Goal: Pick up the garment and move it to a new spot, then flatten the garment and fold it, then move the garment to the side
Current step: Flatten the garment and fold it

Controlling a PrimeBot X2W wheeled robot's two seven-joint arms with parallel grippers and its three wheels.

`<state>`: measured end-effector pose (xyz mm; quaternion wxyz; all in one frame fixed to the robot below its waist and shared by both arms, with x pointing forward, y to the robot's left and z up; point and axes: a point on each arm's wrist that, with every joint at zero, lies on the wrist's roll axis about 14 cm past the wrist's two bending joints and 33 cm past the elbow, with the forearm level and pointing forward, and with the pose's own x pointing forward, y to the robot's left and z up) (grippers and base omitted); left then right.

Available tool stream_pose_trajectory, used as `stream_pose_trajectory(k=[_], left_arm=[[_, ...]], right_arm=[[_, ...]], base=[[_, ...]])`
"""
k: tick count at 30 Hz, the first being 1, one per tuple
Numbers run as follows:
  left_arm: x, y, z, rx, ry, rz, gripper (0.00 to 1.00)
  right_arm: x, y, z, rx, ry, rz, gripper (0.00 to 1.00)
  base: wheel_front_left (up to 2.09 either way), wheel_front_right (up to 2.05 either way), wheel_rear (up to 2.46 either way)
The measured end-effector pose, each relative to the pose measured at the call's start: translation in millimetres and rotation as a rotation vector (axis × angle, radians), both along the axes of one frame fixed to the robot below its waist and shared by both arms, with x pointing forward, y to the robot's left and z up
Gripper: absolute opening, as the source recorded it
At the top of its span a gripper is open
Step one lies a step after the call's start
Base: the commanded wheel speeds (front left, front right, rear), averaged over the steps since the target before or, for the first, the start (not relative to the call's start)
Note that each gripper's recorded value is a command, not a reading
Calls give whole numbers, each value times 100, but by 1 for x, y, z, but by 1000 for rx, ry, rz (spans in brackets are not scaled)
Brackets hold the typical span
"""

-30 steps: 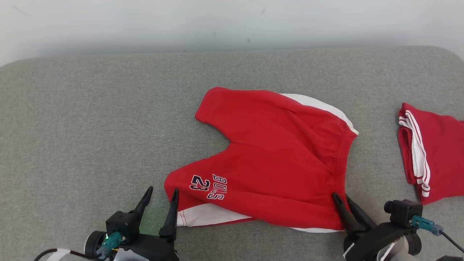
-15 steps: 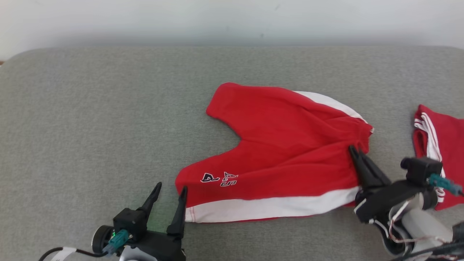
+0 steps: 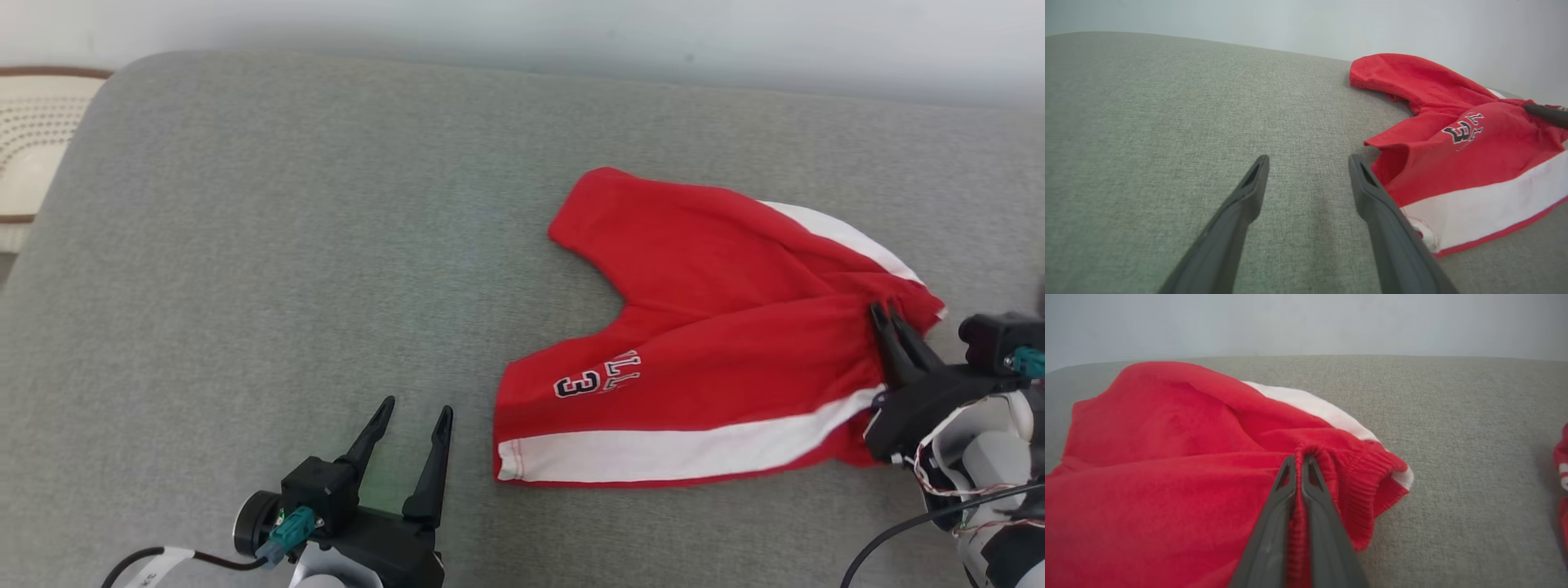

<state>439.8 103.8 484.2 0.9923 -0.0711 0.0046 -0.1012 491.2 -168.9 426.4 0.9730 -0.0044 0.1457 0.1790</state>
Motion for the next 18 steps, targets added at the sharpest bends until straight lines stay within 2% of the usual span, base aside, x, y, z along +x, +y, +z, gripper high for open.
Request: stream_pose_trajectory(k=[1, 2, 3, 9, 18], left_arm=[[-1, 3, 0, 1, 1, 9, 100], [-2, 6, -1, 3, 3, 20, 100], [-3, 9, -1, 4, 6, 30, 100], [-12, 24, -1, 0, 8, 79, 100], [-29, 32, -1, -3, 8, 113, 100]], right_arm=[[0, 1, -4, -15, 8, 5, 55], [0, 2, -7, -26, 11, 11, 93], [1, 2, -7, -33, 11, 10, 100], [-12, -11, -4, -46, -12, -31, 100], [-50, -20, 22, -53, -126, -72, 100]], base=[[0, 0, 0], [0, 0, 0], [0, 0, 0], [0, 0, 0], [0, 0, 0]])
